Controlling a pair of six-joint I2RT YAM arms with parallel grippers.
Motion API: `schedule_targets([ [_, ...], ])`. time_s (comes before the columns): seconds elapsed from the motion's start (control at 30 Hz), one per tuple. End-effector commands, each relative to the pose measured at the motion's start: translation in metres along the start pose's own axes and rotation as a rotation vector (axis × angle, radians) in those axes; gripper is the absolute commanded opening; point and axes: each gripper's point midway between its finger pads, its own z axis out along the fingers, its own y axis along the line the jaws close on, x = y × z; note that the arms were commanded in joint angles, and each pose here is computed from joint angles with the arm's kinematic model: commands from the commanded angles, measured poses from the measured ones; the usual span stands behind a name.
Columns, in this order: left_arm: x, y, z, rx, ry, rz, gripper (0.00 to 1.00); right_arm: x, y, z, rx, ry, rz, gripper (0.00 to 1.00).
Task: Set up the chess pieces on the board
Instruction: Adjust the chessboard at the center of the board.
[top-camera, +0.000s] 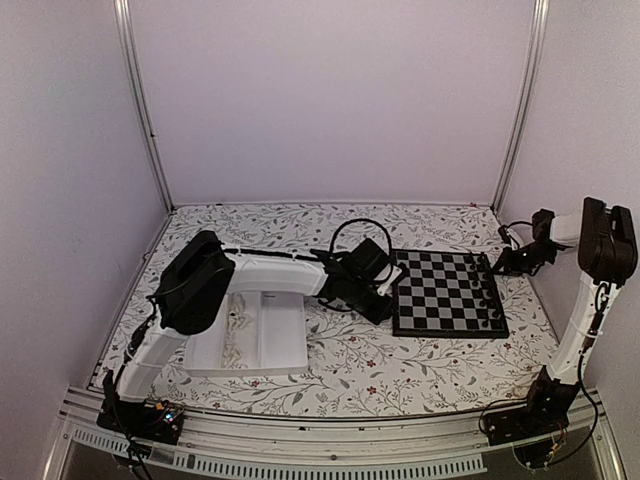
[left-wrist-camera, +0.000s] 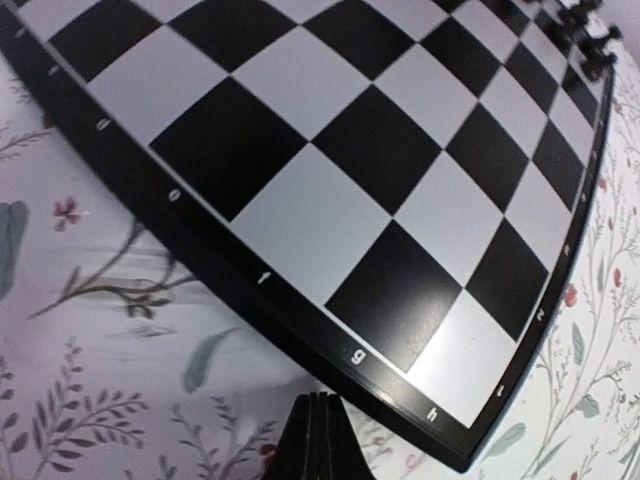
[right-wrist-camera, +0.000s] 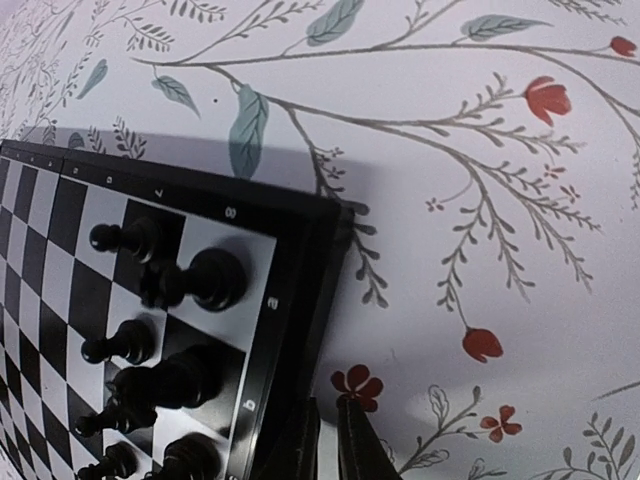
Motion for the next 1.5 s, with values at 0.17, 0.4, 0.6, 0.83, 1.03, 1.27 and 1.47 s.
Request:
schedule_targets([
  [0.17,0.010,-0.060,-0.008,0.083,0.016,0.089,0.02,-0.005,0.051,0.024,-0.203,0.042,-0.131,0.11],
  [0.4,0.039,-0.080,-0.022,0.099,0.104,0.135,0.03,-0.013,0.079,0.037,-0.292,0.057,-0.221,0.11],
  [0.6,0.046,-0.096,-0.071,0.114,0.137,0.228,0.06,-0.027,0.099,0.043,-0.348,0.058,-0.276,0.10],
  [0.83,-0.018,-0.041,-0.096,-0.050,0.014,0.153,0.17,-0.070,0.073,0.005,-0.305,-0.065,-0.198,0.19],
  [1.03,-0.072,0.043,-0.085,-0.175,-0.107,-0.054,0.09,-0.065,0.036,-0.043,-0.143,-0.116,-0.074,0.24],
  [1.27,-0.082,0.108,-0.050,-0.208,-0.135,-0.136,0.00,0.009,0.025,-0.078,0.069,-0.050,-0.063,0.23],
  [1.47,-0.073,0.139,-0.025,-0.173,-0.128,-0.186,0.00,0.064,0.024,-0.089,0.162,0.015,-0.079,0.21],
])
